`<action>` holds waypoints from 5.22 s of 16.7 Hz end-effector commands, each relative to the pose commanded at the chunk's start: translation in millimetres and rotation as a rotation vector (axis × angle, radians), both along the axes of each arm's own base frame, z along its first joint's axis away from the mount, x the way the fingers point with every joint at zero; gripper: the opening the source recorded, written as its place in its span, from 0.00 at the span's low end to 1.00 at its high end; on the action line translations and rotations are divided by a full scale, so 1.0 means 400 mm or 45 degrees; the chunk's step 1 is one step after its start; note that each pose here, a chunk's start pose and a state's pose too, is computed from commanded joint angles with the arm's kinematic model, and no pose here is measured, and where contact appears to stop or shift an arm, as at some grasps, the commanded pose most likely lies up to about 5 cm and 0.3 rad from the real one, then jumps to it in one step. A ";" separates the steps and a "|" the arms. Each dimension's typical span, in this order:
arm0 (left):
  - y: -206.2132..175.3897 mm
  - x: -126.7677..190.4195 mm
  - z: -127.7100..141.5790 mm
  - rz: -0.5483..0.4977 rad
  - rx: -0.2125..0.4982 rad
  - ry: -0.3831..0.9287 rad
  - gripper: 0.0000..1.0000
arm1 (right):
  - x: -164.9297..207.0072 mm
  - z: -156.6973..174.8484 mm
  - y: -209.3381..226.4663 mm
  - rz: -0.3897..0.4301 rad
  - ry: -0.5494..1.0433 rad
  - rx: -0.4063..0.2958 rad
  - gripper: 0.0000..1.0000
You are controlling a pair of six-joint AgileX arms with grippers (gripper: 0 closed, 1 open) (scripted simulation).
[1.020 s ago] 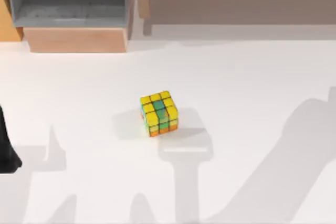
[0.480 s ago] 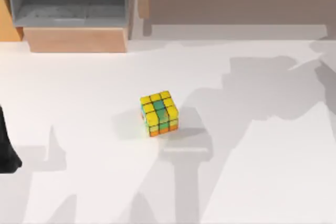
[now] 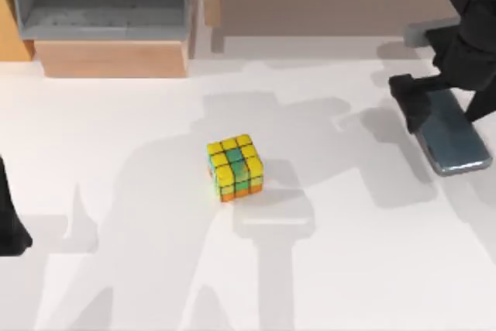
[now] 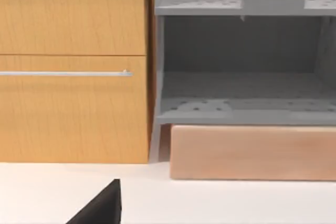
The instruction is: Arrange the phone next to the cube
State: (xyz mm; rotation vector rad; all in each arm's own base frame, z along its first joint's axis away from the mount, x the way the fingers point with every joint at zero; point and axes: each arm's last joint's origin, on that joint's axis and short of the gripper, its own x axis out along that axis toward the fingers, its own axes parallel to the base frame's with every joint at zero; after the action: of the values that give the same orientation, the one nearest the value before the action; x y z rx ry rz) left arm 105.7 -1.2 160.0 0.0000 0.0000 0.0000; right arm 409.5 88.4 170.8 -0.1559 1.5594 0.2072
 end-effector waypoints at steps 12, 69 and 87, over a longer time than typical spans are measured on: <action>0.000 0.000 0.000 0.000 0.000 0.000 1.00 | -0.097 0.016 0.295 -0.305 0.001 -0.042 0.00; 0.000 0.000 0.000 0.000 0.000 0.000 1.00 | -0.098 -0.119 0.301 -0.309 -0.003 -0.040 0.00; 0.000 0.000 0.000 0.000 0.000 0.000 1.00 | -0.098 -0.119 0.301 -0.309 -0.003 -0.040 1.00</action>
State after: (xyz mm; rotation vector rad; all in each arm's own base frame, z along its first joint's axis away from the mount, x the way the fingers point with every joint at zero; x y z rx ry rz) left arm 105.7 -1.2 160.0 0.0000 0.0000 0.0000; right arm 370.1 208.8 123.2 0.0088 1.5644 -0.0085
